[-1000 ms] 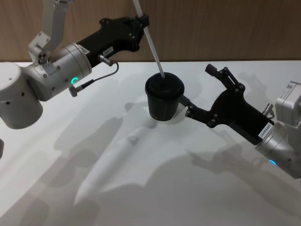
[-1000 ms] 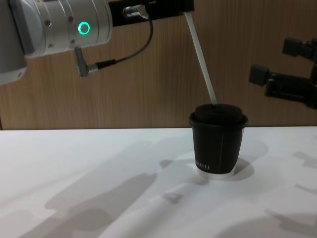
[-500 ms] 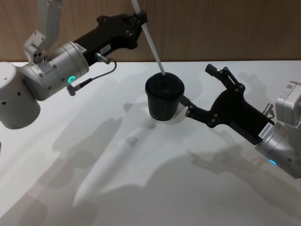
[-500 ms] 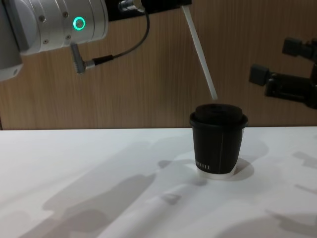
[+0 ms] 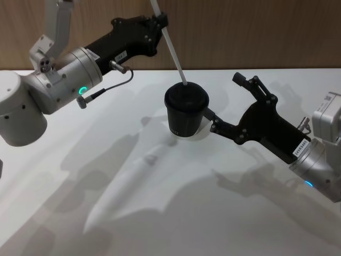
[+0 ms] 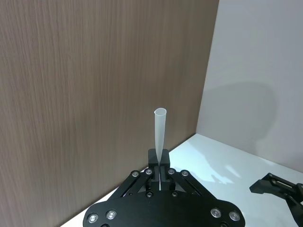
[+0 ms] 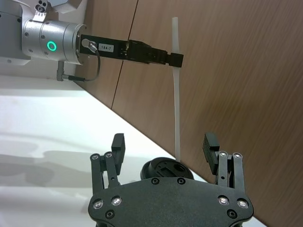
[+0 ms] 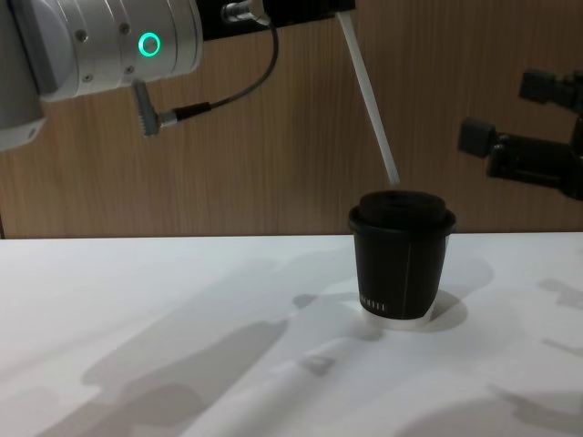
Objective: Pick up the straw with one hand, pass it to the other hand, and insert it into the cup.
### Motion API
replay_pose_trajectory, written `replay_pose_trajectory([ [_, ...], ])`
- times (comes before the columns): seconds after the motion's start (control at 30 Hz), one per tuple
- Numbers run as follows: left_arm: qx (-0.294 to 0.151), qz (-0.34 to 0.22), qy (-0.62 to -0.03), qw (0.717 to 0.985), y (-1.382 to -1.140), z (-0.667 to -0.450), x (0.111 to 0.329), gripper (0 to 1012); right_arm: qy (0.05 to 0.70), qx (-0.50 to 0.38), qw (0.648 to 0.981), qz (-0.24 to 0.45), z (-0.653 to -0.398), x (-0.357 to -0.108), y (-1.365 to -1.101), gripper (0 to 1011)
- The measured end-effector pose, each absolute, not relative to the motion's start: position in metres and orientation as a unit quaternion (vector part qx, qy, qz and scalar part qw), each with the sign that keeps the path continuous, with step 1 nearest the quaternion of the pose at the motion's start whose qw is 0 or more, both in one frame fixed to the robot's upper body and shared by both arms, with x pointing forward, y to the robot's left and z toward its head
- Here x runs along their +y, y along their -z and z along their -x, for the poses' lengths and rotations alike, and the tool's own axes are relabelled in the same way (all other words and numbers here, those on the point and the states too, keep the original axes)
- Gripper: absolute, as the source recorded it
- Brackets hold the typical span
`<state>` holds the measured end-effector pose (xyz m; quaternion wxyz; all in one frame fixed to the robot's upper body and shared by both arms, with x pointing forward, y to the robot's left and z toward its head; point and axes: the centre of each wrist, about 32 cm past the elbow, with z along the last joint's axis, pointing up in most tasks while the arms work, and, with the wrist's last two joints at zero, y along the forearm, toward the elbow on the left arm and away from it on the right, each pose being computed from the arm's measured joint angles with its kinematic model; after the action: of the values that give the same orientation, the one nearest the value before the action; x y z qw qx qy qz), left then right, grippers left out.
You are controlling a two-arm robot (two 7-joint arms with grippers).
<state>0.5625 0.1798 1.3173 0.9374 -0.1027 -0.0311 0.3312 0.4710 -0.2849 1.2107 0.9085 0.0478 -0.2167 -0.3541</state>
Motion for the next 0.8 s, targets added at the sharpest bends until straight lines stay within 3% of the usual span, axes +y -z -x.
replay_pose_trajectory([
  [0.8,-0.031,0.093,-0.331,0.938,-1.3113,-0.5687,0.1742,19,0.354,-0.217,0.909,-0.048,-0.4710,-0.2849,-1.2106,1001],
])
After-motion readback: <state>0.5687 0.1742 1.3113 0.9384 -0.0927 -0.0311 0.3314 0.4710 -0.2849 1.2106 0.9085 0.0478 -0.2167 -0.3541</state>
